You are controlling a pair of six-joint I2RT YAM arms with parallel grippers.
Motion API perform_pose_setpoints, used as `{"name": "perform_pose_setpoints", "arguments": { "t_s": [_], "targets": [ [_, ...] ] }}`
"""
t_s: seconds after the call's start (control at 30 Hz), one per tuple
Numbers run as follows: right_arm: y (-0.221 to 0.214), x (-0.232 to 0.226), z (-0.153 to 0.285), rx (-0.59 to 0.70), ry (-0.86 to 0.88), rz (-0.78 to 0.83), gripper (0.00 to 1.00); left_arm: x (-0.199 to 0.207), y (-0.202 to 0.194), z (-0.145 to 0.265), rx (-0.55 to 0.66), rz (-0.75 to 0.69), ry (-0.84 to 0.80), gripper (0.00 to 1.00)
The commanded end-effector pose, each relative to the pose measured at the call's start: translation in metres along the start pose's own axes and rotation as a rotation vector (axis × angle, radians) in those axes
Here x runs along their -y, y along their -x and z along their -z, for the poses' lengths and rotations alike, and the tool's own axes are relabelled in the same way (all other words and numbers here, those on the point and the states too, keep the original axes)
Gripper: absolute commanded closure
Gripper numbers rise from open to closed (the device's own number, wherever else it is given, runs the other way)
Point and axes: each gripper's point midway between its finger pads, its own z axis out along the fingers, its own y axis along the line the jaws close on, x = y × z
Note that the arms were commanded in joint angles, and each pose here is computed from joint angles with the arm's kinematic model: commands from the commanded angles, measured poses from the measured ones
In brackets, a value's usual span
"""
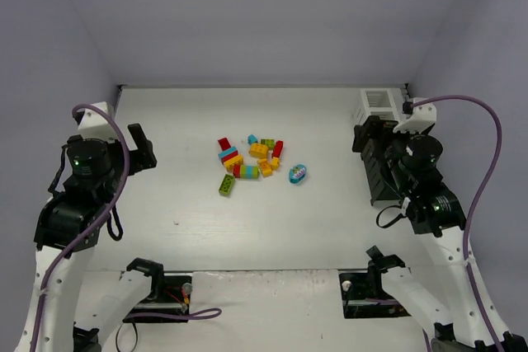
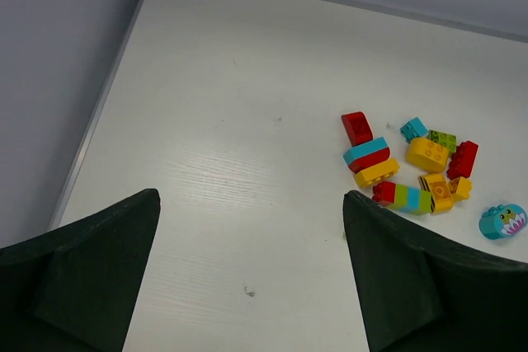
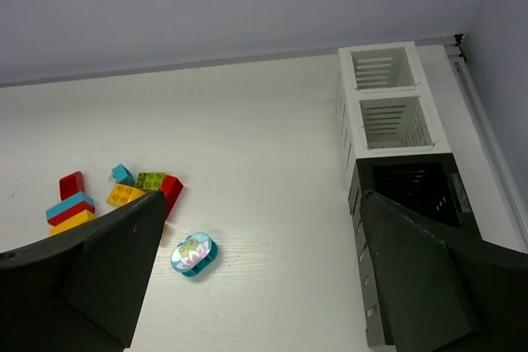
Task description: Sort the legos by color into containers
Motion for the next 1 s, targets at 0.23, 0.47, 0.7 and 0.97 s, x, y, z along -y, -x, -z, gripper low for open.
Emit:
{"name": "perform_pose_setpoints", "arguments": {
  "t_s": [0.23, 0.47, 0.7, 0.97],
  "targets": [
    [-0.008, -0.016, -0.031, -0.038, 0.000, -0.123, 0.00, 0.010, -0.003, -0.007, -0.032, 0.042, -0.026, 0.15],
    [-0.052, -0.017, -0.069, -0.225, -0.136, -0.261, 0.00, 0.018, -0.024, -0.023, -0.099, 0.071, -0.033, 0.15],
    [-0.134, -0.054, -0.101, -0.462, -0.232, -0.321, 0.16, 0.023, -0.034, -0.026, -0.134, 0.102, -0.046, 0.15],
    [-0.219, -0.087, -0.112, -0.652, -0.362, -0.408, 0.17, 0.026, -0.040, -0.027, -0.159, 0.098, -0.065, 0.15]
  ]
}}
